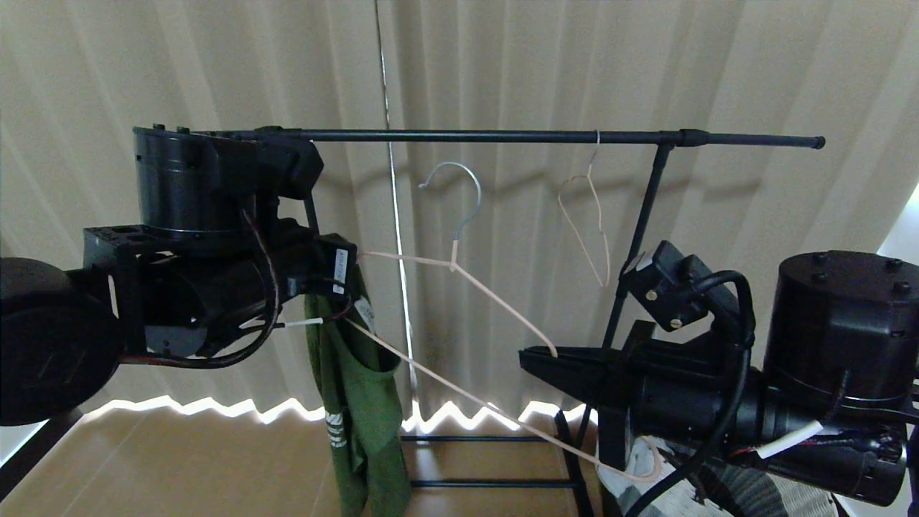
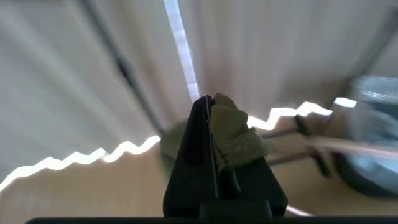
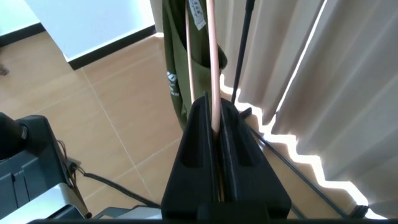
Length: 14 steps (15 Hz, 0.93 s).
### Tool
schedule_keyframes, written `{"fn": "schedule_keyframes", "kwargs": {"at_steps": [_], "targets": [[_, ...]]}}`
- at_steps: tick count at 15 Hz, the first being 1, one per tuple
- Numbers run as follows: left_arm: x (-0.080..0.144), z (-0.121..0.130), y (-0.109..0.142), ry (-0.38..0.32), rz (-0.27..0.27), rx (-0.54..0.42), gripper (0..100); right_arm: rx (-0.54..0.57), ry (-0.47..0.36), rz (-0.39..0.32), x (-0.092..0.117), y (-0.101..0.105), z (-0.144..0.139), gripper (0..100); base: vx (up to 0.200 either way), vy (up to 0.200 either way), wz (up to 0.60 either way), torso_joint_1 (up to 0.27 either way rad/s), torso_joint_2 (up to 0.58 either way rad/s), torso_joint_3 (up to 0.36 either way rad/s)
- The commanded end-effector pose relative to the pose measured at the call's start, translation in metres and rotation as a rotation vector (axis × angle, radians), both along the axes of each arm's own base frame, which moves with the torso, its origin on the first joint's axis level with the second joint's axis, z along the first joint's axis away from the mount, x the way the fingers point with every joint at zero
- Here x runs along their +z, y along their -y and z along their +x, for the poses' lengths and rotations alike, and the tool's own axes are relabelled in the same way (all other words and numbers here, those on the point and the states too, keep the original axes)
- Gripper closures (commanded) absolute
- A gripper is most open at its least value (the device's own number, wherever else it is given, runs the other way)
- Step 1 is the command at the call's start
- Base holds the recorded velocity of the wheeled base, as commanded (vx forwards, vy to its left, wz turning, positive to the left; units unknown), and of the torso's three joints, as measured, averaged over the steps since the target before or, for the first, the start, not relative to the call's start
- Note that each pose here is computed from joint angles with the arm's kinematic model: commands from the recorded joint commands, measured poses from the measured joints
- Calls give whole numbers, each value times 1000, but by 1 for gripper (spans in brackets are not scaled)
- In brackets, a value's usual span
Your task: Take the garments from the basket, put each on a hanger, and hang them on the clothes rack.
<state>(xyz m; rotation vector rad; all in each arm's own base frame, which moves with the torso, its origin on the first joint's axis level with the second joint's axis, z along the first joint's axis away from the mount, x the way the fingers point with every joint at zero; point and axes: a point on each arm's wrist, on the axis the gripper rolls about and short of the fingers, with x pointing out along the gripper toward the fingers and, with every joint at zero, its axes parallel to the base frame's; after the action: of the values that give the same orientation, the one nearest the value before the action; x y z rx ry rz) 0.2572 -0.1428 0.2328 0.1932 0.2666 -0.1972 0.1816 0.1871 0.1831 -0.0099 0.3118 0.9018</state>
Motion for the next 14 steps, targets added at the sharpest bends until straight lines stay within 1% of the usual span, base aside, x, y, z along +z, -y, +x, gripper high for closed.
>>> {"fn": "schedule_keyframes", "kwargs": {"at_steps": [1, 2, 3, 4, 5, 7, 9, 10, 11, 14], "targets": [[8, -14, -2, 16, -24, -79, 100, 2, -11, -12, -4, -3, 3, 100, 0, 0, 0, 0, 0, 0], [9, -21, -3, 11, -40, -163, 100, 2, -18, -18, -7, -5, 4, 100, 0, 0, 0, 0, 0, 0], [10, -25, -3, 9, -45, -217, 100, 2, -20, -20, -8, -6, 5, 100, 0, 0, 0, 0, 0, 0], [11, -31, -4, 14, -36, -288, 100, 2, -22, -23, -8, -6, 5, 100, 0, 0, 0, 0, 0, 0], [12, -34, -4, 20, -28, -326, 100, 2, -18, -18, -7, -7, 6, 100, 0, 0, 0, 0, 0, 0], [14, -39, 2, 27, -34, -381, 100, 2, -16, -16, -6, -8, 8, 100, 0, 0, 0, 0, 0, 0], [18, -43, 13, 68, -54, -451, 100, 2, -22, -23, -9, -11, 11, 100, 0, 0, 0, 0, 0, 0], [18, -44, 15, 77, -52, -467, 100, 2, -22, -23, -9, -12, 11, 100, 0, 0, 0, 0, 0, 0], [18, -46, 19, 87, -31, -492, 100, 1, -22, -23, -9, -14, 14, 100, 0, 0, 0, 0, 0, 0], [17, -53, 30, 99, -36, -542, 100, 1, -18, -18, -7, -16, 15, 100, 0, 0, 0, 0, 0, 0]]}}
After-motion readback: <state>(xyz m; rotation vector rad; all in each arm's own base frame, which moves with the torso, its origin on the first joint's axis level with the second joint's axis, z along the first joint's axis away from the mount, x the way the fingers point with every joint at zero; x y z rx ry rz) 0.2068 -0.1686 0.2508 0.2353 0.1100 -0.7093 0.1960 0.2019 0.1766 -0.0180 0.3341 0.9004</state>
